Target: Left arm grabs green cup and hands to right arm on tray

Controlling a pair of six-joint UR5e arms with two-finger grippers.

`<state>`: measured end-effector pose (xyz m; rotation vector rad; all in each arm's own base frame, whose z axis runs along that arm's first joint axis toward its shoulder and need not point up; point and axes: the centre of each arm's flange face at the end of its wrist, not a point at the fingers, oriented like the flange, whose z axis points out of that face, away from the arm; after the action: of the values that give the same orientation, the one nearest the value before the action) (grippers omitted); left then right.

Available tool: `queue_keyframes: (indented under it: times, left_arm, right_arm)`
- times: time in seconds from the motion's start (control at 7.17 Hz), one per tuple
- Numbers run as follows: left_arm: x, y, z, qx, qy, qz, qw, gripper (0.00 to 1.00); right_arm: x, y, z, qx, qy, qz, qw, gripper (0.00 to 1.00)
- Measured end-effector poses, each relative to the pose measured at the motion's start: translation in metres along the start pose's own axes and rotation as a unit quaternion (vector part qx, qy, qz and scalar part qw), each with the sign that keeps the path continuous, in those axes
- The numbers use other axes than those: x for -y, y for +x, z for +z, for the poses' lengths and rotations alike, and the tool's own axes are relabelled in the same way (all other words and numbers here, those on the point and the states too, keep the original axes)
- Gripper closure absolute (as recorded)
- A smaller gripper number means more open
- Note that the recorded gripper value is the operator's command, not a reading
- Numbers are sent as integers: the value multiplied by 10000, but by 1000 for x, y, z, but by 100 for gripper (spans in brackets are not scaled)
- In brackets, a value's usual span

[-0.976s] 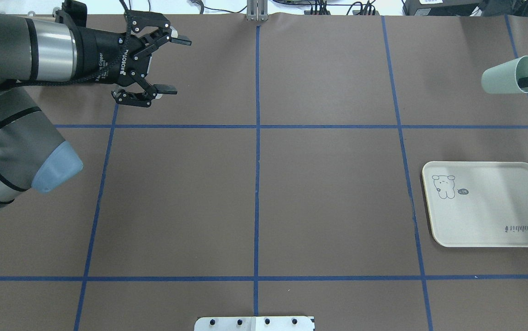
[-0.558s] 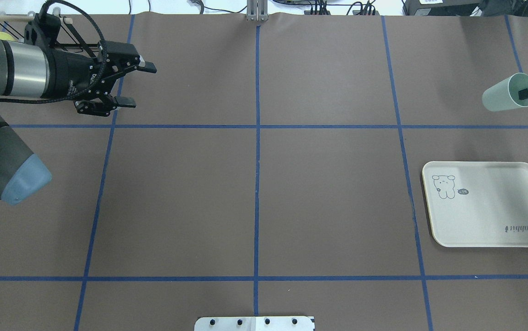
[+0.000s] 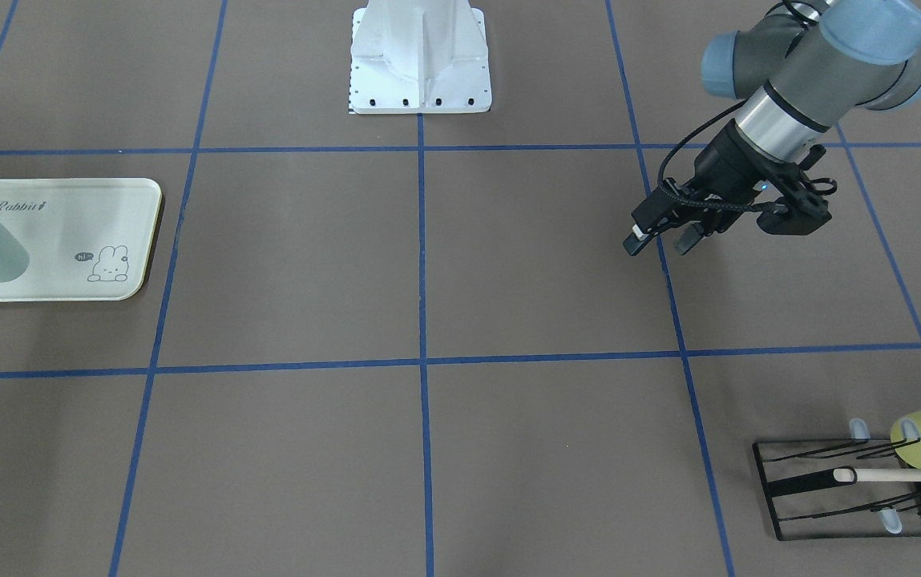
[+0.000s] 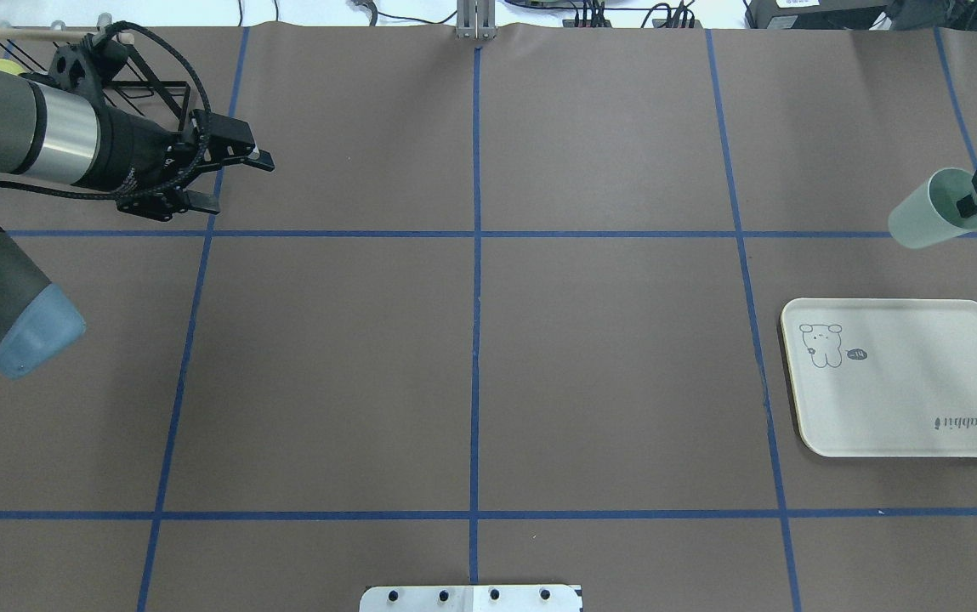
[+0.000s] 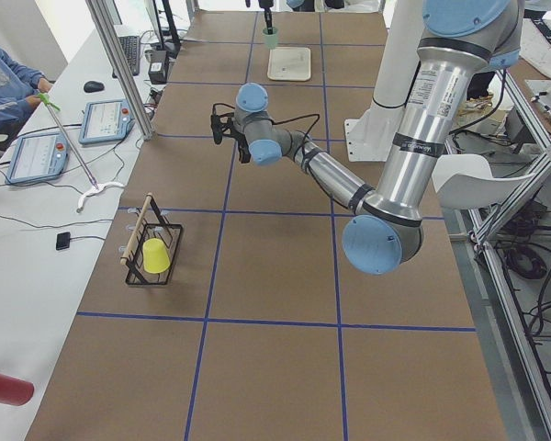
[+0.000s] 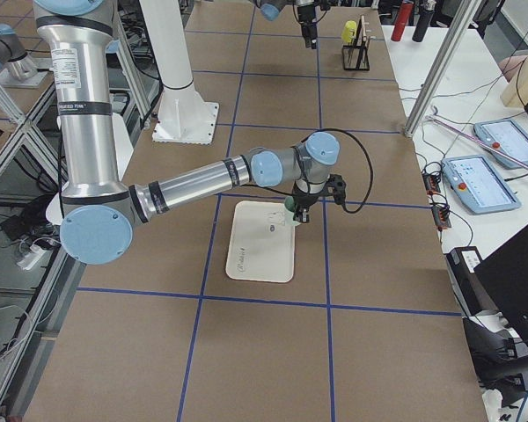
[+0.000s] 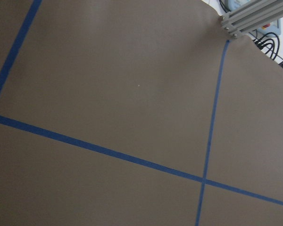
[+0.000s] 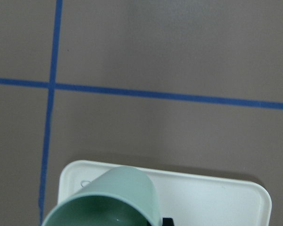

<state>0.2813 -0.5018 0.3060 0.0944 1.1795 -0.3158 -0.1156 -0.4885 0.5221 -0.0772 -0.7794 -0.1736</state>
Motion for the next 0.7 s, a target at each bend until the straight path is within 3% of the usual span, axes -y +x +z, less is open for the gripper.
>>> queue_keyframes:
  times: [0.42, 0.7]
  left_arm:
    - [-6, -1, -8, 288, -97, 146, 9994, 0]
    - [-7, 2, -8, 287, -107, 164, 9994, 0]
  right_arm:
    - [-24, 4, 41, -98, -430, -259, 9987, 100]
    - [-38, -3, 64, -42, -362, -659, 9972, 100]
